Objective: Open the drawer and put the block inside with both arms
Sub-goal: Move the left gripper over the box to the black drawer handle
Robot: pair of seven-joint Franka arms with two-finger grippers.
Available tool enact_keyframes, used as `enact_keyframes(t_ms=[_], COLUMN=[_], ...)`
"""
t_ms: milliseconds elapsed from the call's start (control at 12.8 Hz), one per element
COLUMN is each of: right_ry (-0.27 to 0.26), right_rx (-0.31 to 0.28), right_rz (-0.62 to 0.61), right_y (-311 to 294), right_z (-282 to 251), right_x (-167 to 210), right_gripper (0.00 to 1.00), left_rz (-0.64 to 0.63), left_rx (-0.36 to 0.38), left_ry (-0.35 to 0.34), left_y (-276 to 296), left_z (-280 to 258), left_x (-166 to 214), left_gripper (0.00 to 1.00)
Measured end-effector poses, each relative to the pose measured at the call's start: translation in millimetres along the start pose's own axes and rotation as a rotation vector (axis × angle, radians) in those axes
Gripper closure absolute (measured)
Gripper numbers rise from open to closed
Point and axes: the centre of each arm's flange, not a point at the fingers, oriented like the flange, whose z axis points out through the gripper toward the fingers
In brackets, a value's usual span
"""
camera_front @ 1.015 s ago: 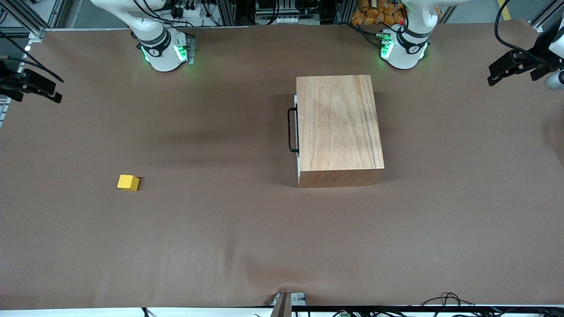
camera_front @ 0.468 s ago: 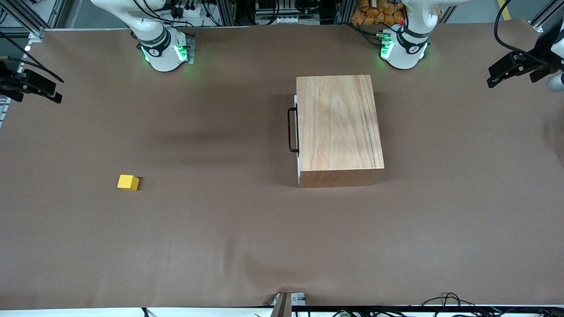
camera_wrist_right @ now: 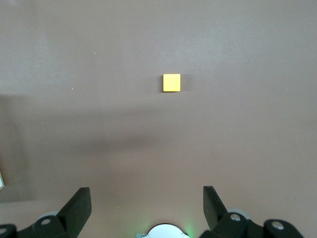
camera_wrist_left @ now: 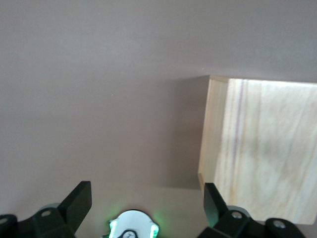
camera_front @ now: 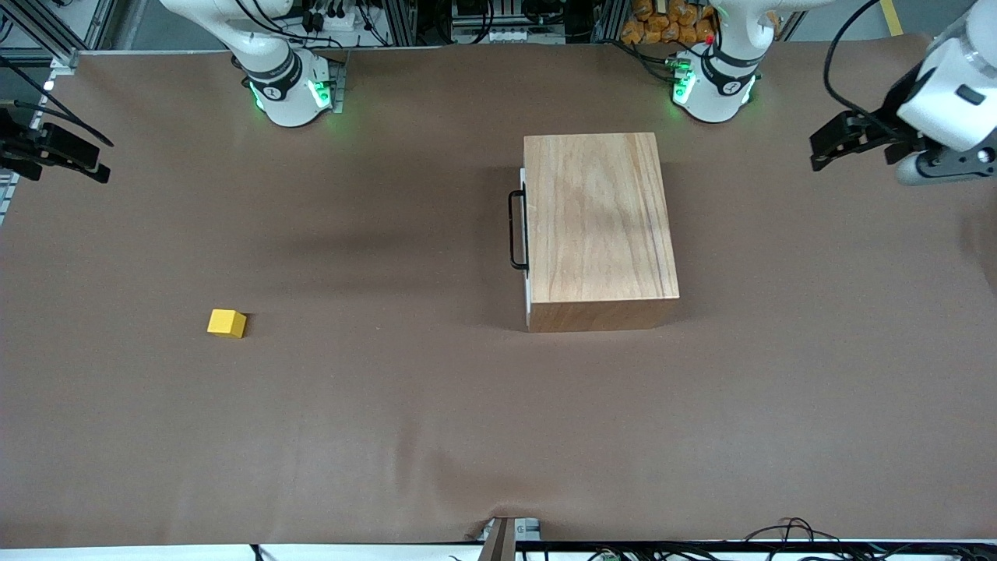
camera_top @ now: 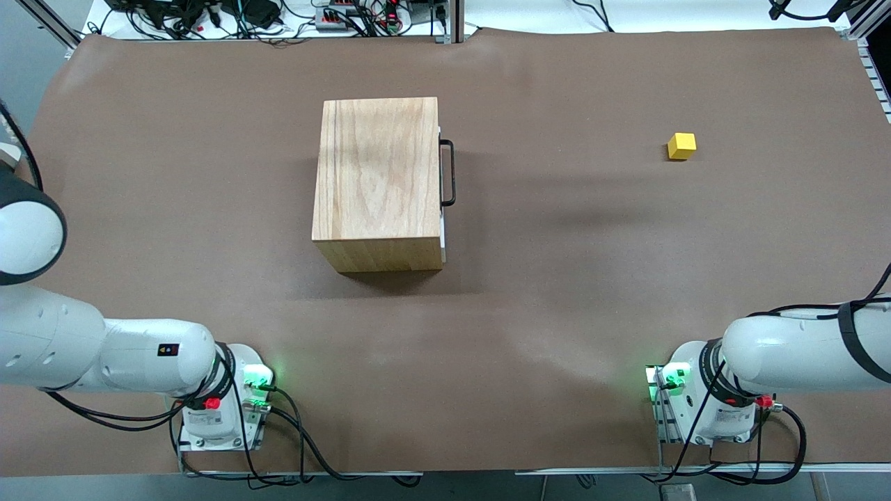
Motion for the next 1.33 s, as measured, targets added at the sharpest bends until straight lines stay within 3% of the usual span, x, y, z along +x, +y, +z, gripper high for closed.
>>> enact_keyframes(t_ms=[234, 781, 1093, 1327], right_ry=[-0.001, -0.004, -0.004, -0.010], right_rx=[0.000, 0.000, 0.000, 0.000], right_rz=[0.000, 0.000, 0.000, 0.000], right_y=[0, 0, 0, 0], right_z=[0, 1, 1, 2], right_x=[0, 1, 1, 0], right_gripper=[0.00, 0.00, 0.00, 0.00], left_rz=[-0.077, -0.043, -0.035, -0.061], left_rx=[-0.018, -0.044, -0.102, -0.070], left_ry=[0.009, -0.015, 0.010, 0.026], left_y=[76, 287, 353, 404], left_z=[6, 71, 109, 162], left_x=[-3, -51, -61, -78], left_gripper=[0.00, 0.00, 0.00, 0.00])
